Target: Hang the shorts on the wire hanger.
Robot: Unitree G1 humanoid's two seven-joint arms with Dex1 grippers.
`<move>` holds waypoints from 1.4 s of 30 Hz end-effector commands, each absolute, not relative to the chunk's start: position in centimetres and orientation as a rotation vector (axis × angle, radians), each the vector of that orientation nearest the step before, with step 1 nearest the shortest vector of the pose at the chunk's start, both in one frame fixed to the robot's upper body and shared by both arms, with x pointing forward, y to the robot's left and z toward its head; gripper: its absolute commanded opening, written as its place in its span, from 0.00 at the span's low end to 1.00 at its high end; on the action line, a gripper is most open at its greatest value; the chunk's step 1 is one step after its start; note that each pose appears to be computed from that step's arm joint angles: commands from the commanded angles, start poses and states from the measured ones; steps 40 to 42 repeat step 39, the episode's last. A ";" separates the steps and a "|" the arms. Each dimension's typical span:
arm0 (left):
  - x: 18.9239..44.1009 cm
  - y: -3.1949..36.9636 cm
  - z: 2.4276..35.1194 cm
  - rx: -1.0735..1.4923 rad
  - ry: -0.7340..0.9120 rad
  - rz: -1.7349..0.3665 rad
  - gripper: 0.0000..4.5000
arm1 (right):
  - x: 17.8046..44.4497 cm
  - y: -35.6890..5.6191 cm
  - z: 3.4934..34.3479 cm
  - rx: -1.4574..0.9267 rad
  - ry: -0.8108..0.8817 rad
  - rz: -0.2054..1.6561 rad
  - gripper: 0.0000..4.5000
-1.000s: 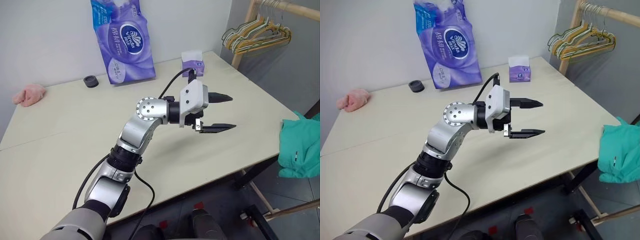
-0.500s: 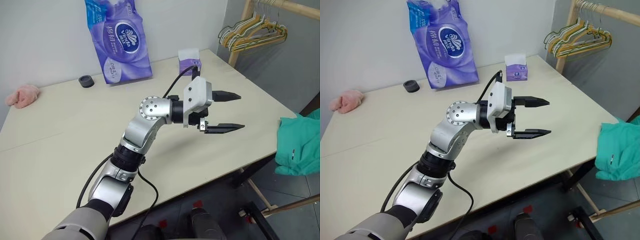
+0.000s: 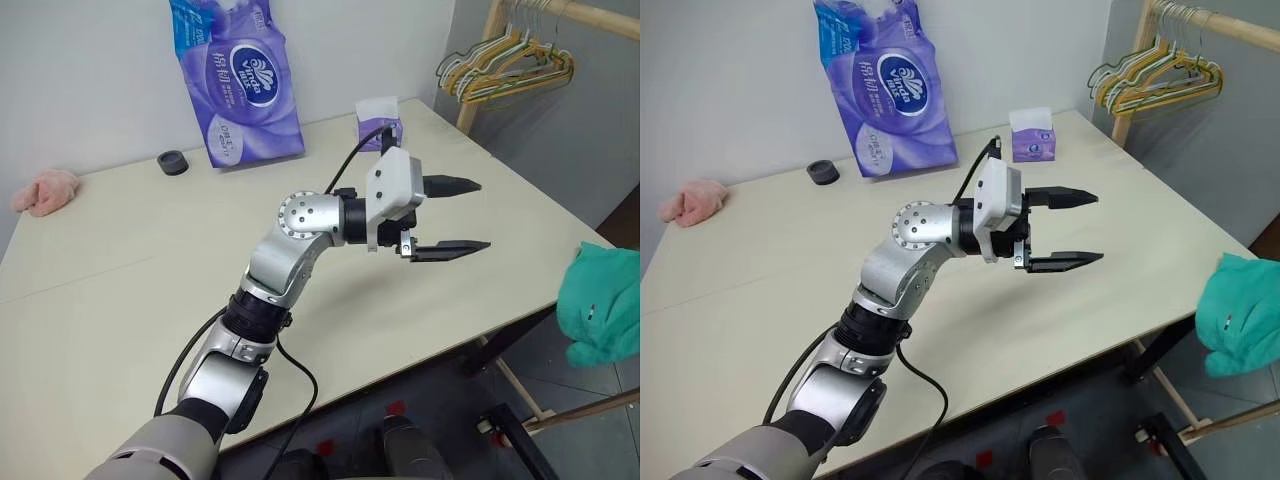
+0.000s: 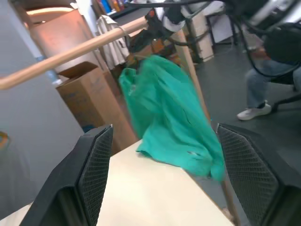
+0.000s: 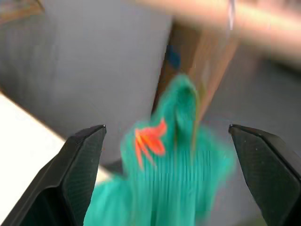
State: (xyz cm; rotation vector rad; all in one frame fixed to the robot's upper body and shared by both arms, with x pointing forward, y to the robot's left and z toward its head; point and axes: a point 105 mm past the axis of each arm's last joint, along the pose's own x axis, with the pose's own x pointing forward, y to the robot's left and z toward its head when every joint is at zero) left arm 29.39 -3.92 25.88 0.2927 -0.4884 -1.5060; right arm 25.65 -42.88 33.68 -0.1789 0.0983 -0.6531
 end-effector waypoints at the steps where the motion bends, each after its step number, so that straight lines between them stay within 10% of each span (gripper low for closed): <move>1: 30.4 -2.2 27.2 0.244 -0.526 -1.385 0.83 | 27.4 -37.4 36.9 -0.423 -0.133 -0.484 0.99; 15: 37.5 12.0 22.8 0.195 -0.278 -0.372 0.83 | 33.1 -18.6 23.8 -0.314 -0.297 0.246 0.99; 23: 34.2 24.8 15.5 0.232 -0.103 0.362 0.83 | 34.6 -13.1 15.7 -0.195 -0.181 0.420 0.99; 42: 33.0 25.6 12.9 0.207 -0.052 0.323 0.83 | 36.6 -8.7 13.1 -0.142 -0.162 0.506 0.99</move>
